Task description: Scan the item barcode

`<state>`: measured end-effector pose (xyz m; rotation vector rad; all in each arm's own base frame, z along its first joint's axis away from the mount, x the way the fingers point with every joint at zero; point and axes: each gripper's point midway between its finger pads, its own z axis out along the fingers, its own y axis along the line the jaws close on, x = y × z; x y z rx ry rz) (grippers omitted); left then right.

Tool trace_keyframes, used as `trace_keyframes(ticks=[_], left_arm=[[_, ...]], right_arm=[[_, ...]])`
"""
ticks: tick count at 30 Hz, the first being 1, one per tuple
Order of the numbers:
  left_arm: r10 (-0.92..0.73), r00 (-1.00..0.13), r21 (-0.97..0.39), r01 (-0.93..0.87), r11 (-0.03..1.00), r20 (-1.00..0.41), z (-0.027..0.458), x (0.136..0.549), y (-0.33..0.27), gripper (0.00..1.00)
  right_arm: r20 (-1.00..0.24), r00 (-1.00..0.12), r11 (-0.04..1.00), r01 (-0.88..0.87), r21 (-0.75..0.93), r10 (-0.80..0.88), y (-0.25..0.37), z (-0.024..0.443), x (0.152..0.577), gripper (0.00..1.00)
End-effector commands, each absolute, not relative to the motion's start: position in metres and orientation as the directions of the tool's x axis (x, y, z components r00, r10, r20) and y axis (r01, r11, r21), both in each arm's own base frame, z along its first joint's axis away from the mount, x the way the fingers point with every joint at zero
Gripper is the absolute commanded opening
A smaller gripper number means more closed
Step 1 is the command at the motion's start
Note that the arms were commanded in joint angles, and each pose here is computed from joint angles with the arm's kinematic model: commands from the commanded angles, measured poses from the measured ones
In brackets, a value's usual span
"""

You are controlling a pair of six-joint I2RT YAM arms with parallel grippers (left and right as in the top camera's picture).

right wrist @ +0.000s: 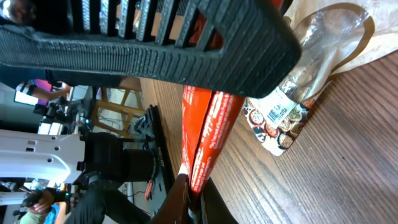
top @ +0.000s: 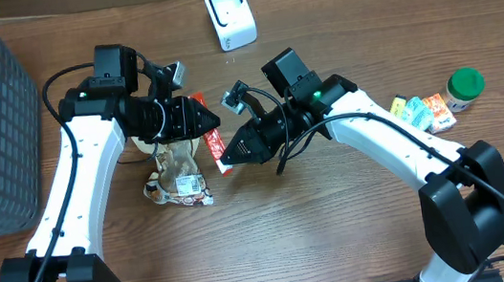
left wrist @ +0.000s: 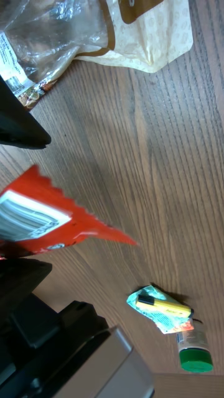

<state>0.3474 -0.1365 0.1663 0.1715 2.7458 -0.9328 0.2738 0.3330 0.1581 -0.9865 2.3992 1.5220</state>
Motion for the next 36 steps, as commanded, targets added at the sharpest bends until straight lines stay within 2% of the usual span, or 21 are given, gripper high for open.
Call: trace_keyframes(ticks=[1,3,11,17,23,25,28,30,33,36], left_arm=[[0.03,-0.969,-0.6,0.176,0.781,-0.247,0.164,0.347,-0.141,0.43],[0.029,-0.968,-0.599,0.179,0.78,-0.25,0.165,0.348,-0.141,0.39],[0.016,-0.963,-0.601,0.181,0.779,-0.27,0.167,0.354,-0.142,0.4],[-0.01,-0.961,-0.607,0.168,0.777,-0.277,0.169,0.359,-0.142,0.4],[-0.01,-0.961,-0.607,0.168,0.777,-0.278,0.169,0.36,-0.142,0.18],[-0.01,-0.961,-0.607,0.167,0.777,-0.277,0.169,0.36,-0.142,0.06],[-0.013,-0.961,-0.608,0.164,0.777,-0.275,0.169,0.359,-0.142,0.04],[-0.029,-0.966,-0.615,0.139,0.776,-0.255,0.168,0.358,-0.142,0.04],[-0.038,-0.971,-0.655,0.131,0.744,-0.237,0.173,0.355,-0.145,0.04],[-0.05,-0.974,-0.77,0.142,0.622,-0.22,0.194,0.352,-0.153,0.04]], right_arm=[[-0.437,-0.782,0.26,-0.58,0.772,-0.445,0.335,0.168,0.271,0.04],[-0.434,-0.783,0.261,-0.577,0.774,-0.446,0.335,0.168,0.271,0.04],[-0.398,-0.796,0.276,-0.551,0.787,-0.455,0.332,0.165,0.266,0.04],[-0.396,-0.791,0.242,-0.544,0.803,-0.466,0.336,0.17,0.258,0.04],[-0.396,-0.786,0.237,-0.547,0.803,-0.474,0.339,0.17,0.255,0.04],[-0.396,-0.786,0.237,-0.547,0.803,-0.474,0.339,0.17,0.255,0.04],[-0.398,-0.786,0.236,-0.549,0.802,-0.473,0.339,0.17,0.255,0.05],[-0.4,-0.786,0.236,-0.55,0.801,-0.472,0.339,0.17,0.256,0.12],[-0.404,-0.793,0.244,-0.548,0.8,-0.456,0.334,0.17,0.262,0.31],[-0.402,-0.81,0.261,-0.535,0.803,-0.426,0.324,0.171,0.274,0.41]])
